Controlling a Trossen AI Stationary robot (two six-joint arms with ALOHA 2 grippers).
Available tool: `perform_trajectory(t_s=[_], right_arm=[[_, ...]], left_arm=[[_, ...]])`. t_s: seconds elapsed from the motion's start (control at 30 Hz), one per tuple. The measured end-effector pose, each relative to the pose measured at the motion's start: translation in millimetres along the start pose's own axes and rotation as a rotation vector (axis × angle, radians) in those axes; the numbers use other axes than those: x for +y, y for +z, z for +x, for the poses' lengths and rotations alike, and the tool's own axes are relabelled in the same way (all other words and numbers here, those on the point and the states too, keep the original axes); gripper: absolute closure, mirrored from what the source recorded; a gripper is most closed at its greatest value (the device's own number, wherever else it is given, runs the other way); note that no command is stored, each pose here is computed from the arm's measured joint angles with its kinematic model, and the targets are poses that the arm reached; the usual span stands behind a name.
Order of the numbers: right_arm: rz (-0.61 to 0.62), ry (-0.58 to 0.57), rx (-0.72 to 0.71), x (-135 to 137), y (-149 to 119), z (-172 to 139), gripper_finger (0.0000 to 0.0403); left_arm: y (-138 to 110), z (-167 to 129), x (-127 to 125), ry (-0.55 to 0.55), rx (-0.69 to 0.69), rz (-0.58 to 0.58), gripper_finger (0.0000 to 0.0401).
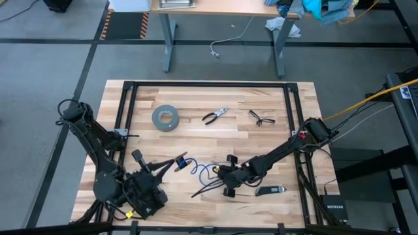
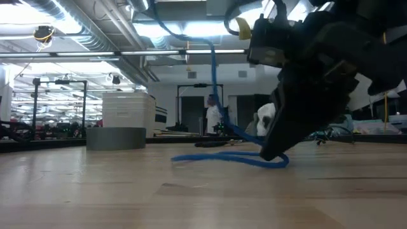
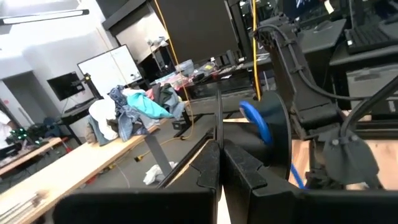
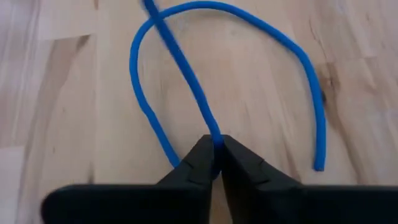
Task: Coil cords
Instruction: Coil the blue wire cable onto the black spool
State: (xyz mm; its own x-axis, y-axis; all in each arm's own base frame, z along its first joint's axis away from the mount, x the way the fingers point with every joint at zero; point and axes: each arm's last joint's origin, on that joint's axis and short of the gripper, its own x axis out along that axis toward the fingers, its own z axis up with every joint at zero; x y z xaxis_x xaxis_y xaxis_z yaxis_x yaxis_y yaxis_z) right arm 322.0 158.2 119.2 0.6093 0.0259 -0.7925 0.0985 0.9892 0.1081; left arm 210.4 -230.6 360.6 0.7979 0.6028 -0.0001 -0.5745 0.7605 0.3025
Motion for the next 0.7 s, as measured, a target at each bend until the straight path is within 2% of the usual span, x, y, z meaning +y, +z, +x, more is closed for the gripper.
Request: perform_trajectory(t_s=[0.13, 0.3, 0.53, 0.6, 0.7], right_arm=[[0.013, 0.016, 0.008, 0.5, 1.5, -4.9, 0.0316], [0.010, 0.044, 0.016, 0.9, 9.4, -31.4, 0.0252], [0.007, 0.023, 0.056, 4.4, 6.2, -74.4, 0.0211], [-0.009, -0.004, -0.023, 8.1, 9.5, -83.4, 0.0209], [-0.042, -0.060, -0.291, 20.5, 24.7, -92.8, 0.0208]], left_arm=[[-1.1, 0.2, -0.6, 0.001, 0.000, -0.011, 0.0401], [-3.6, 0.5, -1.3, 0.001, 0.000, -0.004, 0.0401], [-3.9, 5.2, -1.0, 0.016, 0.005, -0.014, 0.0401], [-4.0, 7.4, -0.7, 0.023, 0.007, -0.024, 0.0401], [-5.3, 11.7, -0.9, 0.036, 0.010, -0.054, 0.0401]])
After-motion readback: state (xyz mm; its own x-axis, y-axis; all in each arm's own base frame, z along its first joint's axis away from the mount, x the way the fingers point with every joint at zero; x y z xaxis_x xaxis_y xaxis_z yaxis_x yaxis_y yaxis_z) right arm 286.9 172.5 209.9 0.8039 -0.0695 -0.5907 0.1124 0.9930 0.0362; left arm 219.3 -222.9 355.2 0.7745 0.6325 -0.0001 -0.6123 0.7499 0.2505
